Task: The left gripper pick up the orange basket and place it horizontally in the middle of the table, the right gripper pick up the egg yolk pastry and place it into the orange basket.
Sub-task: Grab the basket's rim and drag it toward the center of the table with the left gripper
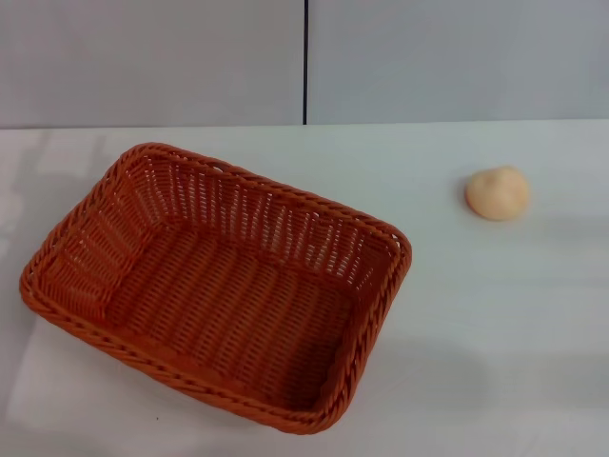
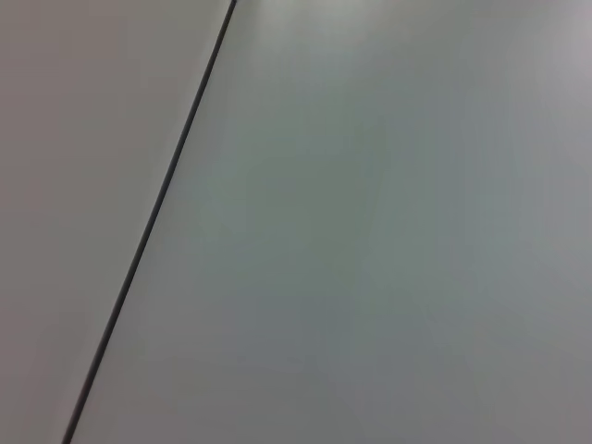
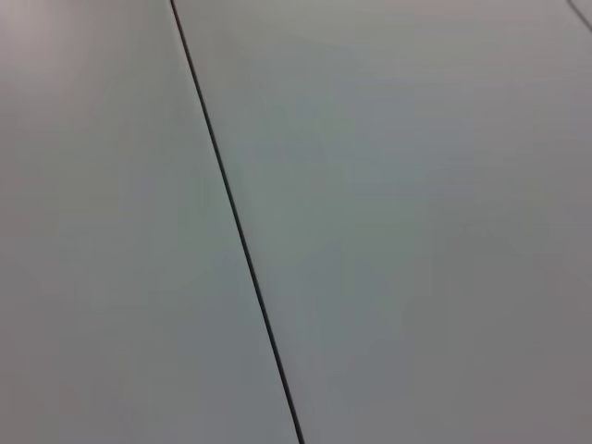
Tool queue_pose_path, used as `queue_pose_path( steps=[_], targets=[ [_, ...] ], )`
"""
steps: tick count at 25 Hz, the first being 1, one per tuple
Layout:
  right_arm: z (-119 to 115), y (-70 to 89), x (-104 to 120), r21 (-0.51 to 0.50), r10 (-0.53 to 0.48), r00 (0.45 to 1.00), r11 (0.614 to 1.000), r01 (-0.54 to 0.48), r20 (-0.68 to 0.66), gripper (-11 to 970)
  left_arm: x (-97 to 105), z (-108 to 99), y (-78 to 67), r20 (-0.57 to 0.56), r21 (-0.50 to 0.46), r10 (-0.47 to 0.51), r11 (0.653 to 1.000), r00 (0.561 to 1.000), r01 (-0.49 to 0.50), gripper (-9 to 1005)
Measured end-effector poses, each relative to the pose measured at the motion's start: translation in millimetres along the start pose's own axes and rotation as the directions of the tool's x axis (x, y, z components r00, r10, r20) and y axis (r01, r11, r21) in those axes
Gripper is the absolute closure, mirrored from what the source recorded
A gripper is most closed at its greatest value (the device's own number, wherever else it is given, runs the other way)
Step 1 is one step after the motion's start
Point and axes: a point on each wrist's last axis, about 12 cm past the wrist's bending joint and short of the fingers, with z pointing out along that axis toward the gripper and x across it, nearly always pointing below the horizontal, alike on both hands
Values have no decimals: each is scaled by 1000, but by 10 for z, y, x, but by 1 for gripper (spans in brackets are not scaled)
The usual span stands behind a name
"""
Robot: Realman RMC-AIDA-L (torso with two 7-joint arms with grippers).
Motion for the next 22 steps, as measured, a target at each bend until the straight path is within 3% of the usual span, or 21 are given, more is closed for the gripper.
queue_pose_path(
  steps=[12, 18, 22],
  targets=[
    [30, -39, -43, 5, -14, 1000, 1000, 14, 23, 375, 36, 51, 27, -21, -26, -1, 1000, 1000, 0, 200],
    [85, -28, -36, -1, -12, 1000, 1000, 12, 25, 375, 2, 86, 121, -9, -53, -72, 996, 997, 71, 200],
    [113, -38, -41, 11, -13, 999, 1000, 13, 34, 374, -18, 243, 252, -55, -25, -167, 986, 984, 166, 200]
  ],
)
